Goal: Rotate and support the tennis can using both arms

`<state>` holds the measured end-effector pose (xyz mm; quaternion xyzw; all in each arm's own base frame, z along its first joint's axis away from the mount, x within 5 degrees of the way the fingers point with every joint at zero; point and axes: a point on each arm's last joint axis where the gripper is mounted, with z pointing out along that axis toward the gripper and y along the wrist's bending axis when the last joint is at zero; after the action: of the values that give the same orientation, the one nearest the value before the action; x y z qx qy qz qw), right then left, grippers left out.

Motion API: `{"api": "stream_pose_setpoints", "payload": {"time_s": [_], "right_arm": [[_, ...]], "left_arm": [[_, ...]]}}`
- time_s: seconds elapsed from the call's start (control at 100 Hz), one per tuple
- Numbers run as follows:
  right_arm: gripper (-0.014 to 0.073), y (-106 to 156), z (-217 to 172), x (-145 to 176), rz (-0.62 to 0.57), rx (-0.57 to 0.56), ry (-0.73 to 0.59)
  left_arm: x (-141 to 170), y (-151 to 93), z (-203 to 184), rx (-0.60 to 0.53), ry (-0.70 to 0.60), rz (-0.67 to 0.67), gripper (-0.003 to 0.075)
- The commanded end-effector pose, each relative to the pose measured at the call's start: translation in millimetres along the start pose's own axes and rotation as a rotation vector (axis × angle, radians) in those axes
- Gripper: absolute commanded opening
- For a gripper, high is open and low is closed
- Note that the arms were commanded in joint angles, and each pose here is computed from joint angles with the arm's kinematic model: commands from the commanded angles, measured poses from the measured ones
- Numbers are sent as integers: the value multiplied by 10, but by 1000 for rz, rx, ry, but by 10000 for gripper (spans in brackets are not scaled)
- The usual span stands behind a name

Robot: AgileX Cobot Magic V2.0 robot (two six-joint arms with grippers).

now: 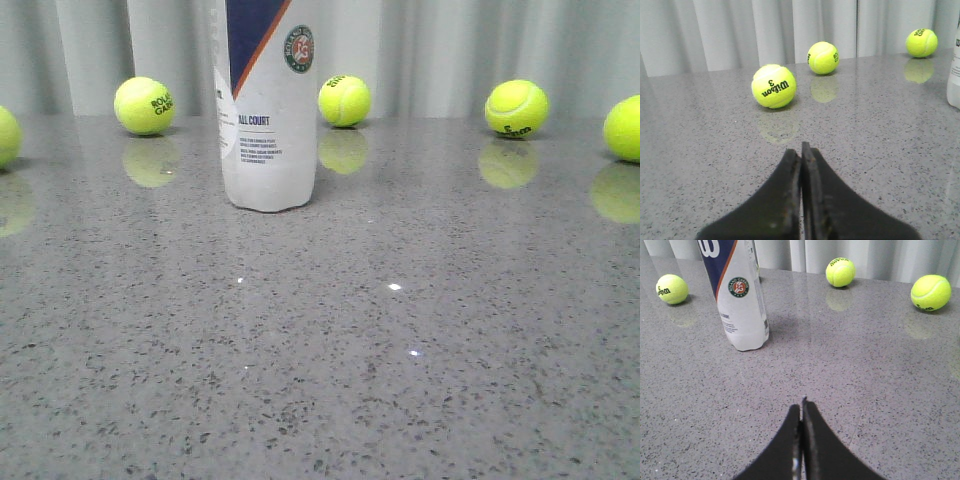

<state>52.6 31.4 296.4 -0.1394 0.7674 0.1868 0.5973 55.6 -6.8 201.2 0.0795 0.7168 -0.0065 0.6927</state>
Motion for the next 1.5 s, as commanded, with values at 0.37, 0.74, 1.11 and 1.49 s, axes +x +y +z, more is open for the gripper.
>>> {"api": "stream_pose_setpoints", "payload": {"time_s": [0.37, 0.74, 1.11, 1.49], "right_arm": [[-61, -99, 113, 23, 16, 78, -185], [-61, -359, 145, 337, -105, 380, -361], [-61, -413, 94, 841, -94, 475, -348], [-61, -408, 73, 870, -90, 481, -337]], "left_arm": [[61, -3, -4, -11, -67, -14, -19], [61, -3, -4, -11, -67, -14, -19], [61, -3, -4, -11, -67, -14, -19], [61, -3, -4, -11, -67, -14, -19]]}}
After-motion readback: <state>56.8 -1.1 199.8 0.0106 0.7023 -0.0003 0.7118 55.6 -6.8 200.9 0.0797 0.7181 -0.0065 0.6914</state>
